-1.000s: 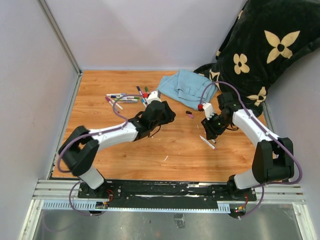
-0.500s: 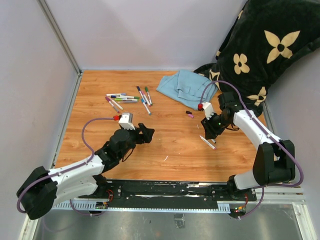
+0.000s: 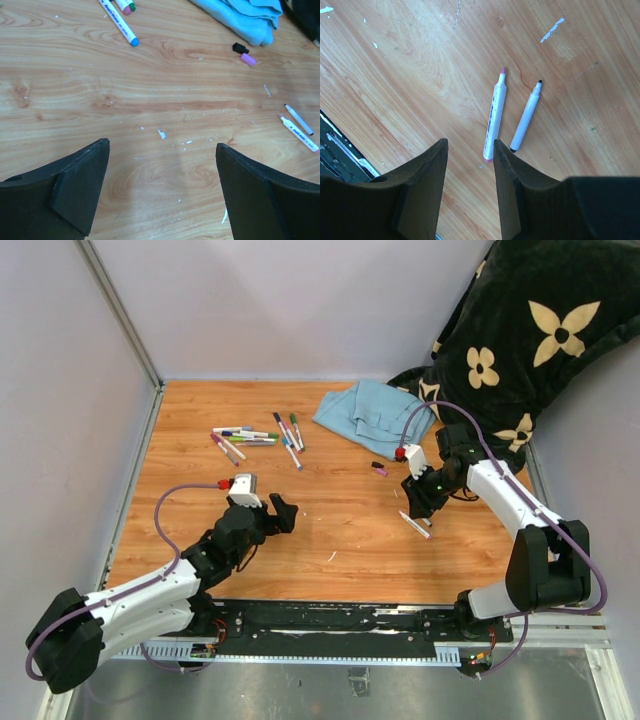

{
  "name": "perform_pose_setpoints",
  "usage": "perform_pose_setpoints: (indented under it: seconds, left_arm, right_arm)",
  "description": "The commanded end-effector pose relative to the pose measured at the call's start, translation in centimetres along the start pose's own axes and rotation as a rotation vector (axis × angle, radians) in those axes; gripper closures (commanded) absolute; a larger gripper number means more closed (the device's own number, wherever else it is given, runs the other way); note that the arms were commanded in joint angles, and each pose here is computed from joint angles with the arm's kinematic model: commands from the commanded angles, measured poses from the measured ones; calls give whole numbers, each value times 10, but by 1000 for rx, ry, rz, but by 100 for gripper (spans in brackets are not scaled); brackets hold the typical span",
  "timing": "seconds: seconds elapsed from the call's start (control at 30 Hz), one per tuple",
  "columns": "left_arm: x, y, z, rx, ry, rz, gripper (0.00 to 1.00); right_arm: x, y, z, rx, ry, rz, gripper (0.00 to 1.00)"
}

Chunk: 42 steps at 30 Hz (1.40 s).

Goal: Open the pen caps
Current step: Pick up the pen from the center of the board.

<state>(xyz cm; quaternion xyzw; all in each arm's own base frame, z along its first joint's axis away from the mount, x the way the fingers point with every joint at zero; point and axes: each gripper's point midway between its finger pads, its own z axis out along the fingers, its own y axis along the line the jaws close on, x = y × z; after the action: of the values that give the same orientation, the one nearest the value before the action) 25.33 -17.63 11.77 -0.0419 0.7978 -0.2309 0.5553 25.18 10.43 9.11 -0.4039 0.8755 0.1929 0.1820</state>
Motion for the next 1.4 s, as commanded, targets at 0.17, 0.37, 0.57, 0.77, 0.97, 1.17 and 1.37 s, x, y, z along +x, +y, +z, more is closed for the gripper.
perform_pose_setpoints:
  seconds: [0.17, 0.37, 0.57, 0.77, 0.97, 1.17, 1.37]
  left_arm:
    - [-8, 9, 2, -67, 13, 87, 9]
    - [-6, 13, 5, -91, 28, 115, 9]
    - [-14, 22, 12, -123, 20, 101, 6]
    - [-27, 42, 20, -158, 12, 38, 5]
    - [-41, 60, 26, -194, -19, 8, 3]
    - [-51, 74, 32, -225, -17, 3, 2]
    - [-47, 89, 37, -243, 8, -26, 1]
  right_arm:
    - [-4, 4, -8, -15, -19, -17, 57]
    - [-4, 4, -7, -19, -19, -17, 57]
    - [-4, 4, -7, -20, -18, -17, 57]
    - [-4, 4, -8, -19, -19, -19, 57]
    - [-4, 5, -7, -24, -19, -21, 57]
    - [-5, 5, -8, -22, -22, -24, 57]
    - [-5, 6, -8, -24, -25, -24, 57]
